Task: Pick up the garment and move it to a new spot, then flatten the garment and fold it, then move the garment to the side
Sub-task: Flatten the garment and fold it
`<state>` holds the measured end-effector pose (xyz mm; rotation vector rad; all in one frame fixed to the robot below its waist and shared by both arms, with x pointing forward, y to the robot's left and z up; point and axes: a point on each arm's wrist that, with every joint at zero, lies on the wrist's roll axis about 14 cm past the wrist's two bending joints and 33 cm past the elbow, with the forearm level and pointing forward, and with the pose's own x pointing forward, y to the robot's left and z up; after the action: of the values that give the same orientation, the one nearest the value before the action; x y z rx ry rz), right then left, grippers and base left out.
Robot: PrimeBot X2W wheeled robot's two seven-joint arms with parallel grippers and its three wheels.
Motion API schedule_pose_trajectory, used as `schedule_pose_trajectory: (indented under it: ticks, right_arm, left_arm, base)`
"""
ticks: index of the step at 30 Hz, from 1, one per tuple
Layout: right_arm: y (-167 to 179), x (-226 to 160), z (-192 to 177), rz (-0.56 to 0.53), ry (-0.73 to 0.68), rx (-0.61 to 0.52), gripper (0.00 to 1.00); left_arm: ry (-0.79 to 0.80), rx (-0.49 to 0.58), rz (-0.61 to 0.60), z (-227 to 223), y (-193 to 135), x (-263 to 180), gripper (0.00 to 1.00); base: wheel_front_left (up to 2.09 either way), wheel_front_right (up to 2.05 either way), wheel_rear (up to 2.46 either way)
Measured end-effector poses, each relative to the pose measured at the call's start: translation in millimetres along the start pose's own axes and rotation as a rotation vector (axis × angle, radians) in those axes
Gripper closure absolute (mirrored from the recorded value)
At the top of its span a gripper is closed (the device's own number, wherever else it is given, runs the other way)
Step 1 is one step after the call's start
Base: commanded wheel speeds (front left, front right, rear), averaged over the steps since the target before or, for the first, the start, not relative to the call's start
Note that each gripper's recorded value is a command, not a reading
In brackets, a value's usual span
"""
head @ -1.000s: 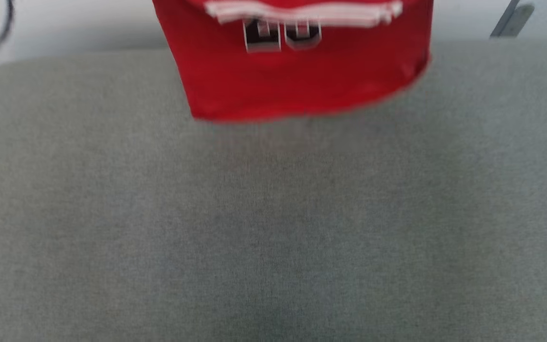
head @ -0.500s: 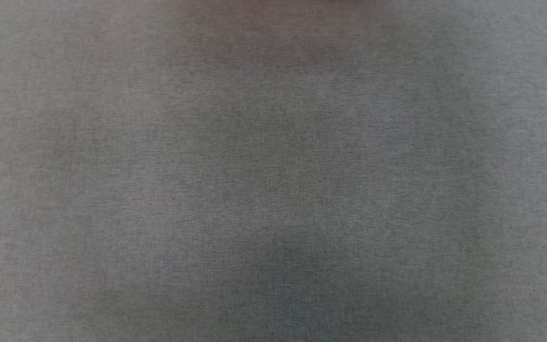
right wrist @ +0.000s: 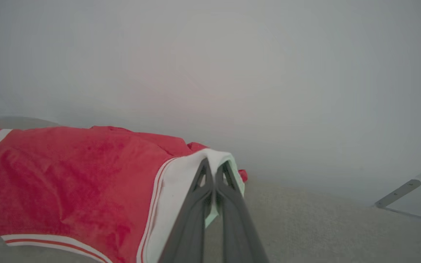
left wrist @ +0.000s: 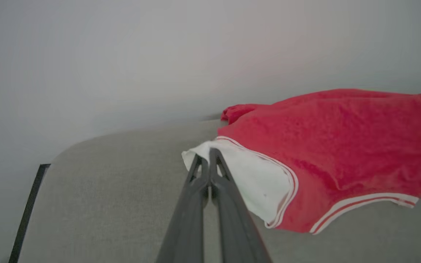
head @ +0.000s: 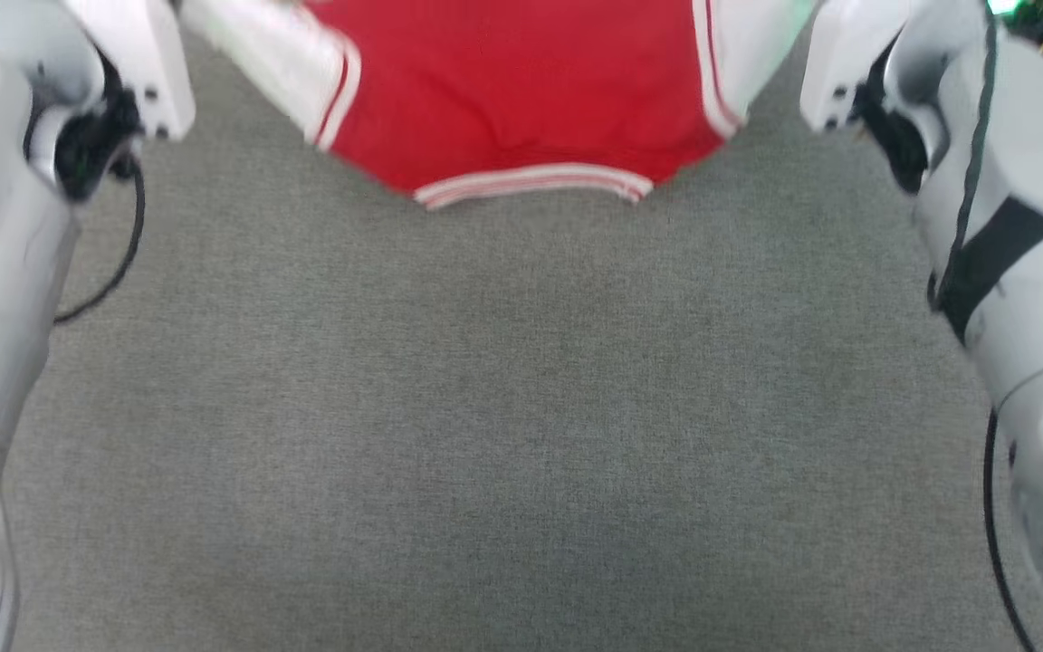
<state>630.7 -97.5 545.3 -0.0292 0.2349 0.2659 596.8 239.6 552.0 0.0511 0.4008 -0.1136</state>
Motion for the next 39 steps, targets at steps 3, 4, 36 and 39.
schedule_pose_trajectory:
  ticks: [3, 4, 36, 39]
  right_arm:
    - [9, -11, -27, 0.022, 0.102, 0.031, 1.00]
    - [14, -15, -36, 0.033, 0.132, 0.034, 1.00]
    - [14, -274, -216, 0.251, 0.929, 0.219, 1.00]
    - [18, -282, -218, 0.233, 0.934, 0.228, 1.00]
  left_arm:
    - [0.107, -0.026, -0.011, -29, 4, -14, 1.00]
    - [0.141, -0.022, -0.015, -39, 4, -19, 1.00]
    - [0.628, -0.234, -0.030, -210, -55, -227, 1.00]
    - [0.645, -0.261, -0.033, -220, -61, -236, 1.00]
  base:
    - [0.00, 0.00, 0.00]
    - [0.00, 0.00, 0.00]
    - [0.00, 0.00, 0.00]
    - [0.00, 0.00, 0.00]
